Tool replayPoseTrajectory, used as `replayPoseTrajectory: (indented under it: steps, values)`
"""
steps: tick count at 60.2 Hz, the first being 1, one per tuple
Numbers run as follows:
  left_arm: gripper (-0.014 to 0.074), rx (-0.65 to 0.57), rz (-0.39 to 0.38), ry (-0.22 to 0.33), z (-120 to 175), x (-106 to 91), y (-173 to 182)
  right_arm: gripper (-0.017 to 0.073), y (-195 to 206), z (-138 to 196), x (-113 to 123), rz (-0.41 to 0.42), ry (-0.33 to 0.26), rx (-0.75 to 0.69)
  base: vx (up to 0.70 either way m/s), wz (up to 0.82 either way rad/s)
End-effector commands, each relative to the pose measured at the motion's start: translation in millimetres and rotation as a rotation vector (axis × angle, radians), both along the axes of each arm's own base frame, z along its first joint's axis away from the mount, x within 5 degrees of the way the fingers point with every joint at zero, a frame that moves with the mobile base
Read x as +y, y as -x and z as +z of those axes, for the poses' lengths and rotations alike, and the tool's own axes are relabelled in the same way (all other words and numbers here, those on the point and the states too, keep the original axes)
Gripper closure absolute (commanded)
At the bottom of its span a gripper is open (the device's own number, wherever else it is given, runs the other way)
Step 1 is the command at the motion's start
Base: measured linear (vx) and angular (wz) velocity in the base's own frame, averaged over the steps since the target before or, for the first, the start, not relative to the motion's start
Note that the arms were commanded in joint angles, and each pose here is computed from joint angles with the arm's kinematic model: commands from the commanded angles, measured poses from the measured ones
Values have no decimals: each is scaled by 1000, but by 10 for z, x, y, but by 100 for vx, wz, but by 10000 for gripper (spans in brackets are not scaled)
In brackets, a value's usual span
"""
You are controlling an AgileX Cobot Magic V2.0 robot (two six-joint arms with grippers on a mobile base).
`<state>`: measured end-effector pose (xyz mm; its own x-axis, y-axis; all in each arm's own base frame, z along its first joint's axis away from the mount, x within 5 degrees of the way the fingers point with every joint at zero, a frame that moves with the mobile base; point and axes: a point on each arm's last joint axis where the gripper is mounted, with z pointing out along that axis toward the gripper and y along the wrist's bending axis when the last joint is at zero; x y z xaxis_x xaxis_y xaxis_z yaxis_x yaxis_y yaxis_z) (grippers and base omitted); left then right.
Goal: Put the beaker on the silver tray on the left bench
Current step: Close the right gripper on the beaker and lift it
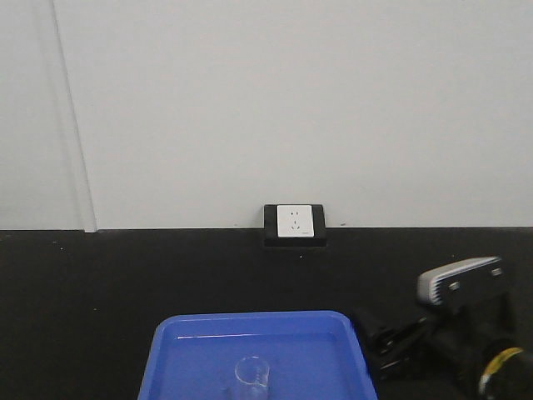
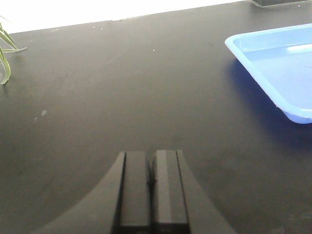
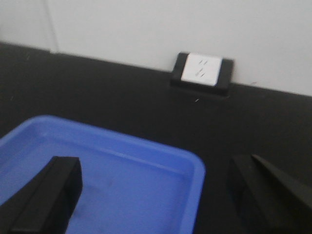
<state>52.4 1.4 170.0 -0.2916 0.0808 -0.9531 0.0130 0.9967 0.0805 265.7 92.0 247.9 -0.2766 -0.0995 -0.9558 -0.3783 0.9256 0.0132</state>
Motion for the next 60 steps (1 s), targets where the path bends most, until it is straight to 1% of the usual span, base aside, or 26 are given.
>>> replayPoseTrajectory:
  steps: [1,6,11,16,21,29,38,43,60]
  values:
    - [592,-62,-10,5,2,-8,-17,-43,-134,15,173,86,-33,-121,0,0]
    - [592,-62,-10,5,2,-8,-17,-17,-259,-253,250,120,-37,-103,0,0]
    - [592,-62,-10,5,2,-8,-17,-1,-322,-452,305,157,-32,-88,0,0]
    - [592,-62,-10,5,2,-8,-17,1,-348,-624,372,225,-16,-85,0,0]
    - [592,-62,-10,5,2,-8,-17,1,-378,-744,443,295,-11,-80,0,0]
    - [592,-62,-10,5,2,-8,-17,1,-464,-846,561,391,-33,-43,0,0]
    - [592,-62,-10,5,2,-8,-17,1,-592,-911,706,450,-62,-10,0,0]
    - [592,-62,-10,5,2,-8,-17,1,-630,-961,793,489,-61,2,0,0]
    - [592,-62,-10,5,2,-8,-17,1,-797,-1159,1063,532,-65,11,0,0]
